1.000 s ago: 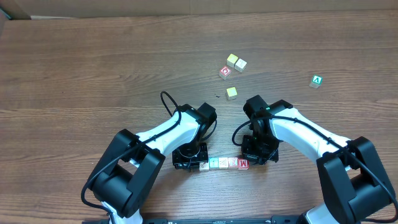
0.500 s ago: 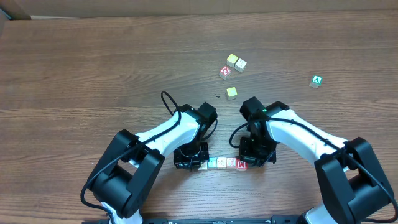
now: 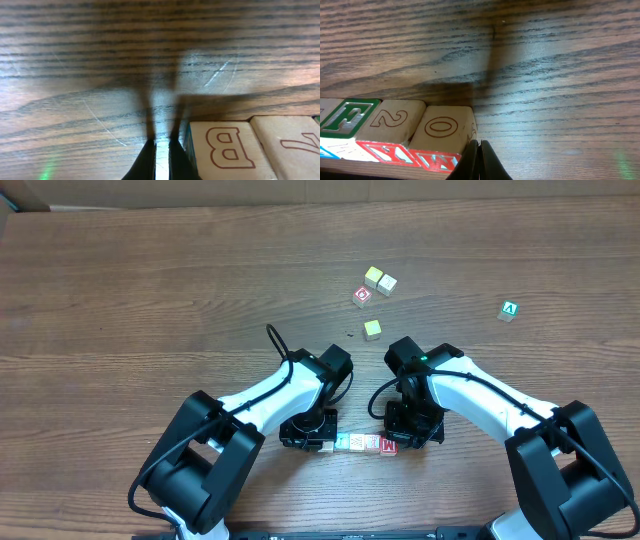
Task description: Flip 5 blocks
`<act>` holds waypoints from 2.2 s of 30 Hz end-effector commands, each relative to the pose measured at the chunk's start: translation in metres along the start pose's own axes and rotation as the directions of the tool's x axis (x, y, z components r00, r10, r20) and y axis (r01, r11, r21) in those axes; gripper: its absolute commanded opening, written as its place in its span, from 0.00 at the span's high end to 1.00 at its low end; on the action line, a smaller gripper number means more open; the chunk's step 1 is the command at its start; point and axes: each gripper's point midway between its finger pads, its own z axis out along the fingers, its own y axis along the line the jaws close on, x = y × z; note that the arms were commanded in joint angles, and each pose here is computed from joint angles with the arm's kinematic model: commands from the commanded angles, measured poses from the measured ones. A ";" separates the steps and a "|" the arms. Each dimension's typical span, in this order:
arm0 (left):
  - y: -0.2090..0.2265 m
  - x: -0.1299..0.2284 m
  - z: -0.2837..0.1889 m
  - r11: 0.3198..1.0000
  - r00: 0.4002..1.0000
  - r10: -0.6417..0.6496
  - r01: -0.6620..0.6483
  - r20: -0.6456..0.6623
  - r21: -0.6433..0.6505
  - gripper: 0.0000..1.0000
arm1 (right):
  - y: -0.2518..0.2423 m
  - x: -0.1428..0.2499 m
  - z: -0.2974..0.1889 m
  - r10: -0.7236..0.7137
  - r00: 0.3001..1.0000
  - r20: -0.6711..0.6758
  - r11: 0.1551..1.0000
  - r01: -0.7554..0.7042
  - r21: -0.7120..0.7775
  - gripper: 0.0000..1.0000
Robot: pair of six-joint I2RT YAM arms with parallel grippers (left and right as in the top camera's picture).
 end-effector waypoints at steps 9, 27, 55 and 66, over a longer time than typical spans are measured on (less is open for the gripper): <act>0.035 -0.024 0.008 0.973 0.988 0.121 -0.098 0.098 -0.208 0.96 | 0.002 0.002 -0.002 -0.018 1.000 0.007 1.000 0.018 -0.013 0.96; 0.024 -0.045 0.006 0.944 0.944 0.287 -0.251 0.160 -0.212 0.96 | 0.005 0.010 0.000 -0.059 0.998 -0.009 0.998 0.059 0.004 0.96; 0.007 -0.002 0.013 0.934 0.935 0.355 -0.355 -0.011 -0.040 0.96 | 0.007 0.010 0.001 -0.043 0.999 -0.004 0.999 0.043 0.003 0.96; 0.001 -0.002 0.013 0.953 0.953 0.302 -0.302 -0.006 -0.002 0.96 | 0.007 0.011 0.001 -0.042 0.999 -0.007 0.999 0.042 0.003 0.96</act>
